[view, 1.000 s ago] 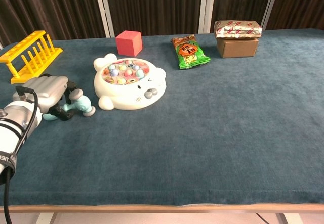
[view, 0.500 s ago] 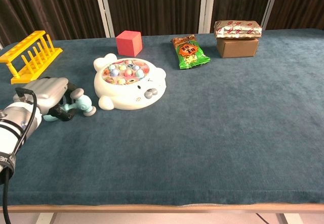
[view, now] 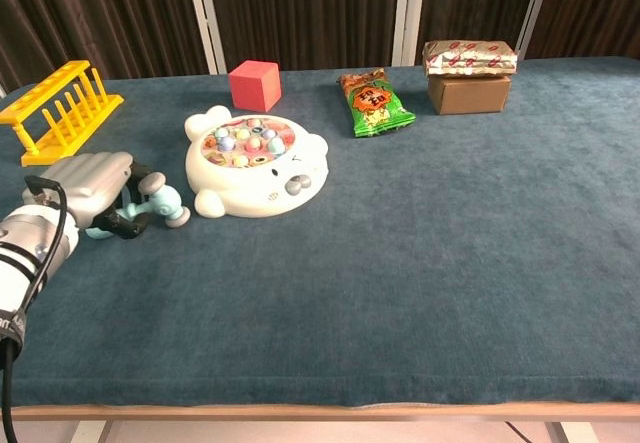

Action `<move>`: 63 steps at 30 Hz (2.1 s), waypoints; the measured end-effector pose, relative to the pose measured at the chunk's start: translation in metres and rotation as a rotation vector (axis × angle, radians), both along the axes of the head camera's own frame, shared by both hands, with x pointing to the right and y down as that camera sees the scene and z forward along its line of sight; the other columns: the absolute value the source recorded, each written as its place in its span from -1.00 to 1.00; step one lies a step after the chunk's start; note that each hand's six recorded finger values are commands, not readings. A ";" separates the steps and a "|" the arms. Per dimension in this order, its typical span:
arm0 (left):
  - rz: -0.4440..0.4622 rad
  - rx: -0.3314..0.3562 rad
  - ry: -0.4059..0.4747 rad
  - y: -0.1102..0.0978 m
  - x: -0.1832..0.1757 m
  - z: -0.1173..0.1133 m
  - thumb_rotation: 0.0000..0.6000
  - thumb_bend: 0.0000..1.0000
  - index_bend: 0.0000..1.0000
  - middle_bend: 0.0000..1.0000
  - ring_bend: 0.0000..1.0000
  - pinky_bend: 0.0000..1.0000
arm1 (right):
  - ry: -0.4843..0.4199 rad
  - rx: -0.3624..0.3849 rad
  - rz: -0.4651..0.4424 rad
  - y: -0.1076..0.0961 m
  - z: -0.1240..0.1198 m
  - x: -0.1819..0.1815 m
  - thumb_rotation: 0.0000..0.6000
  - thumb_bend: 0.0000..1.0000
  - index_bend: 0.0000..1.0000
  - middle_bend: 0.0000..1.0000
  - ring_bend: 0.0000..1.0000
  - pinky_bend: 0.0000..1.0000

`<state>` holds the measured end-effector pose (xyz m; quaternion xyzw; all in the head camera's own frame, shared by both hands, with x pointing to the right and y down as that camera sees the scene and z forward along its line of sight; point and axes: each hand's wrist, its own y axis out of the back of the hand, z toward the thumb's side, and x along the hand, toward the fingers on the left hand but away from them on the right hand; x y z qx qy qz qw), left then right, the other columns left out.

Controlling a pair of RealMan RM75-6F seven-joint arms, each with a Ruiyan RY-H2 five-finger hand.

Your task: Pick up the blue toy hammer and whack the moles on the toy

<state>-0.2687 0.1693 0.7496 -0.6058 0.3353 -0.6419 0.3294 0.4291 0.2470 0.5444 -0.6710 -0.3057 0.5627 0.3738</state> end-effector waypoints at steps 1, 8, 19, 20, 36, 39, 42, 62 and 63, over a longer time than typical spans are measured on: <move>0.001 0.005 -0.001 0.000 -0.001 0.000 1.00 0.67 0.17 0.21 -0.02 -0.58 | 0.000 0.000 0.000 0.000 0.000 0.000 1.00 -0.57 -1.00 -1.00 -1.00 -1.00; 0.003 0.040 0.006 0.001 -0.004 -0.001 1.00 0.66 0.17 0.27 0.02 -0.07 | -0.001 -0.001 -0.001 0.000 0.000 0.000 1.00 -0.57 -1.00 -1.00 -1.00 -1.00; -0.027 0.090 0.093 0.002 -0.011 -0.004 1.00 0.54 0.19 0.44 0.28 0.50 | -0.001 -0.003 0.000 0.000 0.001 0.000 1.00 -0.57 -1.00 -1.00 -1.00 -1.00; -0.029 0.094 0.104 0.002 -0.012 -0.005 1.00 0.54 0.19 0.45 0.29 0.51 | 0.000 -0.004 0.000 0.000 0.001 0.000 1.00 -0.58 -1.00 -1.00 -1.00 -1.00; -0.043 0.163 0.324 -0.007 -0.025 -0.020 1.00 0.59 0.28 0.68 0.56 0.73 | 0.002 -0.008 0.000 0.000 0.002 -0.001 1.00 -0.57 -1.00 -1.00 -1.00 -1.00; -0.031 0.176 0.324 -0.012 -0.030 -0.027 1.00 0.59 0.28 0.69 0.57 0.74 | 0.004 -0.007 0.001 0.000 0.002 -0.001 1.00 -0.57 -1.00 -1.00 -1.00 -1.00; -0.018 0.179 0.319 -0.017 -0.028 -0.033 1.00 0.58 0.29 0.70 0.58 0.75 | 0.005 -0.010 -0.001 0.000 0.003 -0.001 1.00 -0.57 -1.00 -1.00 -1.00 -1.00; -0.049 0.075 0.138 -0.103 0.016 -0.059 1.00 0.60 0.33 0.75 0.63 0.80 | 0.002 -0.008 0.011 -0.003 0.002 0.002 1.00 -0.58 -1.00 -1.00 -1.00 -1.00; -0.047 0.067 0.138 -0.108 0.023 -0.060 1.00 0.59 0.33 0.75 0.63 0.80 | 0.001 -0.008 0.012 -0.004 0.002 0.002 1.00 -0.58 -1.00 -1.00 -1.00 -1.00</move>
